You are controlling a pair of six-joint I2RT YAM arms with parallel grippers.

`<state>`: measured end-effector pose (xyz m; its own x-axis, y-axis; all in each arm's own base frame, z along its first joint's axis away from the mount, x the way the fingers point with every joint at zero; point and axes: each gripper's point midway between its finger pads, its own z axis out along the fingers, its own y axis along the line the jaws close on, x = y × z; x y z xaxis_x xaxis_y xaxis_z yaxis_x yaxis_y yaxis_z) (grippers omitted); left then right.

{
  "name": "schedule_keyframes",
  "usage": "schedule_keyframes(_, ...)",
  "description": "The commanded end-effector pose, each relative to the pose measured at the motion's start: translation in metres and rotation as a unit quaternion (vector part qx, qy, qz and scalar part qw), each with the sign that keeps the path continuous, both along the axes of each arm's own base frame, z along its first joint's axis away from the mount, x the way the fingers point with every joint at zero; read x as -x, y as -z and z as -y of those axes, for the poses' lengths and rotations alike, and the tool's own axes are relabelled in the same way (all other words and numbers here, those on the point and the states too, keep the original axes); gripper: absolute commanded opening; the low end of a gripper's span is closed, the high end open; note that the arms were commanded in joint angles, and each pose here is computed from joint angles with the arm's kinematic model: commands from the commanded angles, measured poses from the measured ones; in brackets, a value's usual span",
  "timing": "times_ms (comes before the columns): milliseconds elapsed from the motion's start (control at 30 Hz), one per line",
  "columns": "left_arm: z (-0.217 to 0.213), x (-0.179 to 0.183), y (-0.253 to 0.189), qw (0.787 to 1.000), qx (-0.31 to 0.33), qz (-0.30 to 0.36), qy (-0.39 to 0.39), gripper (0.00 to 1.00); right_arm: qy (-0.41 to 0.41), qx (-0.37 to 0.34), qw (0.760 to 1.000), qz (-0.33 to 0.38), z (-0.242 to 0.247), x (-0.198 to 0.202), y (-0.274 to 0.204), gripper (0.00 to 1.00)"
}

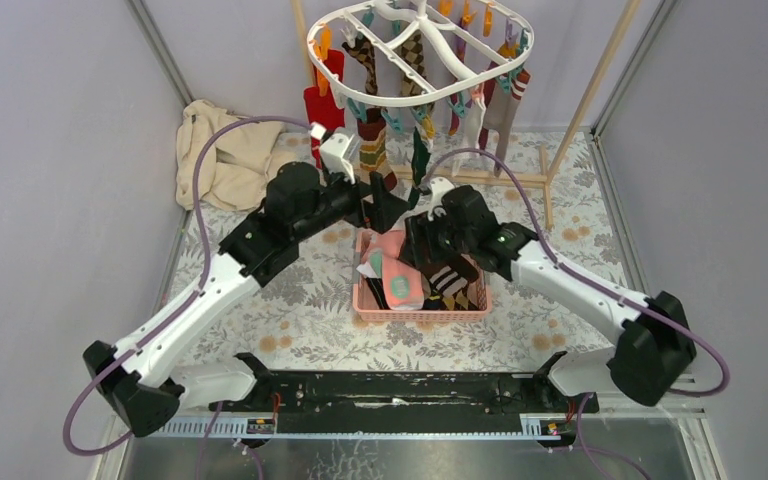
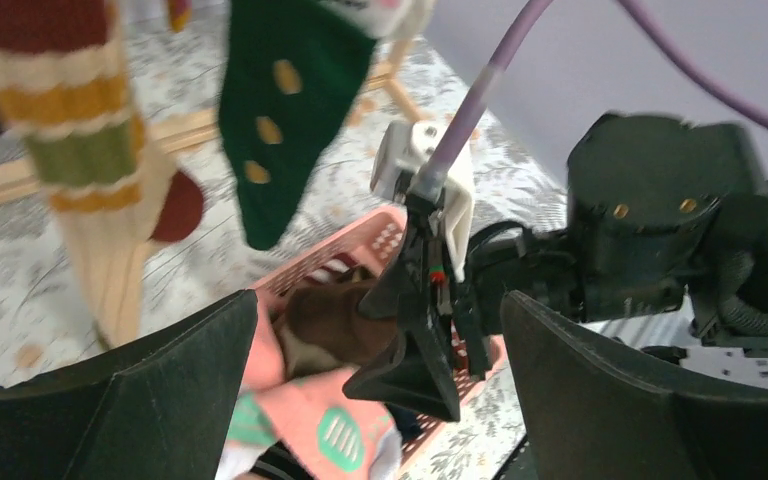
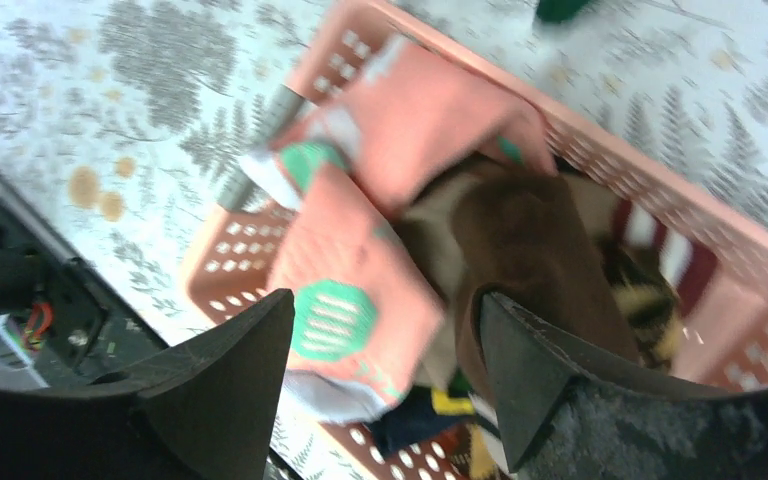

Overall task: Remove the socks clipped to the hanger
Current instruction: Adjust the sock in the bin.

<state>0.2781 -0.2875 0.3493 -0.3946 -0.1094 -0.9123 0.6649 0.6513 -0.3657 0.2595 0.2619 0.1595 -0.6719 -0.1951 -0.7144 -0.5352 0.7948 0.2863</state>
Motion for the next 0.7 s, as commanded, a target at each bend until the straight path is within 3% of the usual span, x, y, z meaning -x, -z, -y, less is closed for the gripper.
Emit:
schedule_keyframes(0,-0.044,-0.006,0.029,0.993,-0.044,-0.014,-0.108,0.99,-0.09,-0.069,0.994,-0.011,-0.053,-0.002,-0.017,0.73)
schedule_keyframes(167,-0.06,0.009,0.05,0.991,-0.047,-0.035,-0.123,0.99,-0.077,-0.016,0.994,-0.071,-0.06,-0.01,0.053,0.65)
schedule_keyframes(400,-0.072,0.027,0.067,0.99,-0.047,-0.055,-0.122,0.99,0.008,0.075,0.991,-0.114,-0.003,0.014,0.123,0.63)
schedule_keyframes(533,-0.073,0.028,0.073,0.989,-0.05,-0.06,-0.125,0.99,0.039,0.092,0.989,-0.11,0.02,0.024,0.129,0.65)
schedule_keyframes(667,-0.076,0.025,0.081,0.987,-0.063,-0.064,-0.134,0.99,0.023,0.054,0.996,-0.072,0.013,0.021,0.088,0.67)
